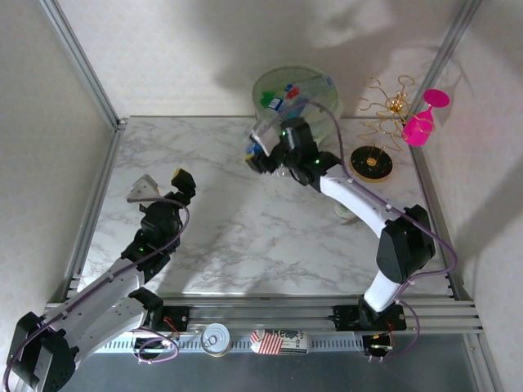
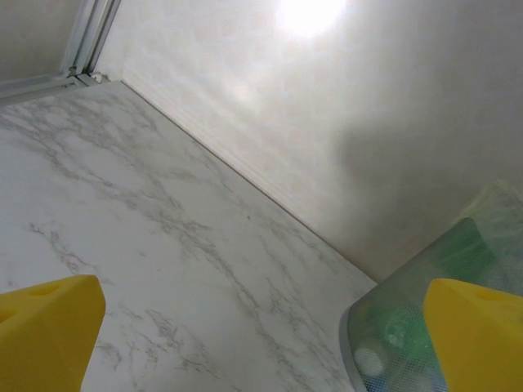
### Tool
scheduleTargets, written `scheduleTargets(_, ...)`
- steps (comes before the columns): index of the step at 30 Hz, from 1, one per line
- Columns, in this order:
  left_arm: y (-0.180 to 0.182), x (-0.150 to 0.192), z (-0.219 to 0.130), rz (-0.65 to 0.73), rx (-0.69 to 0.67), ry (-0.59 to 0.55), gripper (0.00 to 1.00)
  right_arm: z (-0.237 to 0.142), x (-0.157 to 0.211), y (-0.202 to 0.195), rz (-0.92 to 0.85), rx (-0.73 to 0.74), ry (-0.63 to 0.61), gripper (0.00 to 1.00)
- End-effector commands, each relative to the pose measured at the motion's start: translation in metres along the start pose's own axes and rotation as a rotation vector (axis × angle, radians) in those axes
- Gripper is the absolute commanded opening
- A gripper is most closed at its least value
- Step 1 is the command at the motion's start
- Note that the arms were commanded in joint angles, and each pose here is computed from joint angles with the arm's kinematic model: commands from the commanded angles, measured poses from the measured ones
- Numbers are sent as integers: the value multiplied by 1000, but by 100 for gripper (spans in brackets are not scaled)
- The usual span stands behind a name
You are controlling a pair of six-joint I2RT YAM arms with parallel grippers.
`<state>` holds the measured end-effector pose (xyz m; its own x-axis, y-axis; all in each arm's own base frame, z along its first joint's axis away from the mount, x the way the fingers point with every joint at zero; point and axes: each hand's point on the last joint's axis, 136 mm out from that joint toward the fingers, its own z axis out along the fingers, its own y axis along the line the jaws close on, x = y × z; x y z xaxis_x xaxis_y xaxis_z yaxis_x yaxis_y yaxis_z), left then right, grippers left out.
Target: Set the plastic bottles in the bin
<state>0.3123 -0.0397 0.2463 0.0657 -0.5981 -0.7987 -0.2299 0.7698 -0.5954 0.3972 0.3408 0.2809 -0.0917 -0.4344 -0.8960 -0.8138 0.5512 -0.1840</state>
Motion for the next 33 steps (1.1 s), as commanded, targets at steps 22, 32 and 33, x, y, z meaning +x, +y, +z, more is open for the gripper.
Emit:
scheduleTargets(22,14,13,-5,-34,11,64,100,4,-138,-176,395,411,-561,49)
scheduleTargets(32,18,20,-5,-29,6,84,100,32,-109,-183,452,430,-508,57)
scheduleTargets(33,18,20,-5,-28,4,84,100,31,-110,-182,454,429,-512,63)
